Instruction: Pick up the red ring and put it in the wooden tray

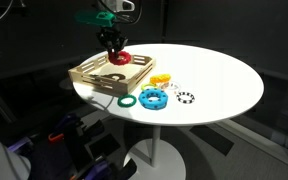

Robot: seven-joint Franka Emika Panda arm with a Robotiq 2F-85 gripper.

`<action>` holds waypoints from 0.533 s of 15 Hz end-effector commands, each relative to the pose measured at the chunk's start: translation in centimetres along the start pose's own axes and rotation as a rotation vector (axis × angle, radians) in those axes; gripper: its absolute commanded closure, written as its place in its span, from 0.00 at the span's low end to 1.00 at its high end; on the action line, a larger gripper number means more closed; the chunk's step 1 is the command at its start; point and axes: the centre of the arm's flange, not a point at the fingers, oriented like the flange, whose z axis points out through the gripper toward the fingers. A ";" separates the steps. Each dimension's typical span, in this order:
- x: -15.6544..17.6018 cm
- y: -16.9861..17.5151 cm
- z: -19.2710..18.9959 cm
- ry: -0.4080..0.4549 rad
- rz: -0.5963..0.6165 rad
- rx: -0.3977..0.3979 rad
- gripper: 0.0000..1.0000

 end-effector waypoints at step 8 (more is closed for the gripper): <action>0.8 0.9 5.5 -0.047 0.013 -0.010 0.60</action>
